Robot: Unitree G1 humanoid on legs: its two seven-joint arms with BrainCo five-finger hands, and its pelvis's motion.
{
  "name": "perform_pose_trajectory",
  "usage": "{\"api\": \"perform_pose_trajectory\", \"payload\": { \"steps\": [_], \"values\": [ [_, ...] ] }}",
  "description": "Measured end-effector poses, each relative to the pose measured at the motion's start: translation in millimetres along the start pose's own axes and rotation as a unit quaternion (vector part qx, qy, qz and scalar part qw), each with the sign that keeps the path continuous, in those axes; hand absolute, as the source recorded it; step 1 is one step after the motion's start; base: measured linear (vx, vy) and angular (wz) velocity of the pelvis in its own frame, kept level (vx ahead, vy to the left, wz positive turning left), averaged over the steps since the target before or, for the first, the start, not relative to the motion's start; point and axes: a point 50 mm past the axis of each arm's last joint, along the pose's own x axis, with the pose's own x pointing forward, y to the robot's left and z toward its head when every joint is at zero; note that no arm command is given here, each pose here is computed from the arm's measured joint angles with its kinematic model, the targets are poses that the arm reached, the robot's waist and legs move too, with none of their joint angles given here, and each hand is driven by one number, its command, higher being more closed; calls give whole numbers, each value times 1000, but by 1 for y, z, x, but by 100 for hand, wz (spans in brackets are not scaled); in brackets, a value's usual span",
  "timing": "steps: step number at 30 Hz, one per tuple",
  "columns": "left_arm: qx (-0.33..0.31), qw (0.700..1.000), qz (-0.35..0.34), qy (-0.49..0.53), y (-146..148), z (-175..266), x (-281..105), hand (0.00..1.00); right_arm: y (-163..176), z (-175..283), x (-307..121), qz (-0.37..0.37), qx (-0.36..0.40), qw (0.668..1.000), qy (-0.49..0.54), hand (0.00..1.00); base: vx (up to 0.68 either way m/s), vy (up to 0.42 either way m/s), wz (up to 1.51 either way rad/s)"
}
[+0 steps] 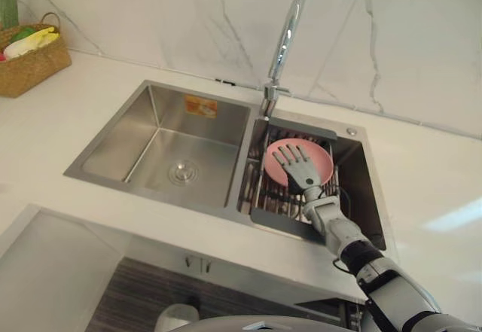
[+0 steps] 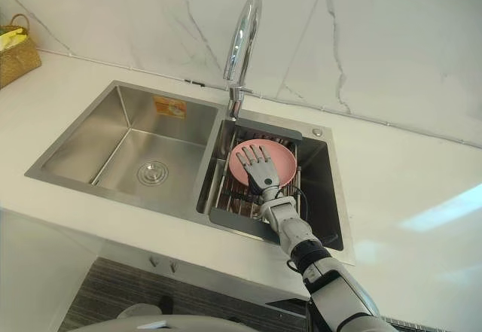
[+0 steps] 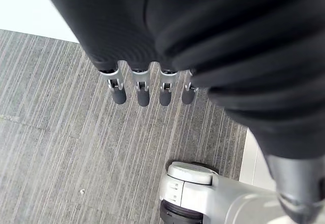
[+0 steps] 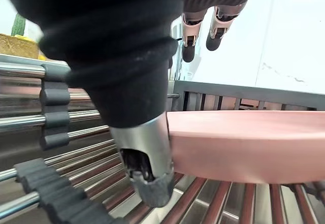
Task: Walk over to the sink, pick up the cup, carry it to the dishwasher, place the cup inside the dishwasher, then close the dishwasher door
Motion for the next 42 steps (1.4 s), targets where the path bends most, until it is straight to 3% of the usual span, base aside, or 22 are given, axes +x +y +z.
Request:
{"api": "perform_pose_trajectory", "payload": {
  "steps": [10, 14, 22, 29, 33, 34, 42],
  "values": [
    [-5, 1000, 15, 0, -1, -1, 0, 0, -4, -3, 1, -39, -14, 999, 32, 0, 0, 0, 0],
    [-8, 1000, 13, -9, -3, 1, 0, 0, -14, -15, 1, -118, -18, 989, 89, 0, 0, 0, 1],
    [-9, 1000, 9, -15, -6, 2, 0, 0, -22, -24, -1, -173, 8, 975, 141, 0, 0, 0, 4],
    [-9, 1000, 9, -17, -6, 3, 0, 0, -18, -30, 0, -129, 24, 978, 160, 0, 4, 2, 3],
    [-9, 1000, 10, -17, -5, 3, 0, 0, -7, -32, -2, -68, 21, 983, 169, 0, -58, 21, 1],
    [-8, 1000, 11, -16, -4, 2, 0, 0, -4, -33, -3, -44, 29, 983, 174, 100, -72, 23, 0],
    [-6, 1000, 14, -6, -1, -2, 1, 0, 6, -37, -7, 6, 46, 980, 192, 100, -2, 13, 1]
  ]
}}
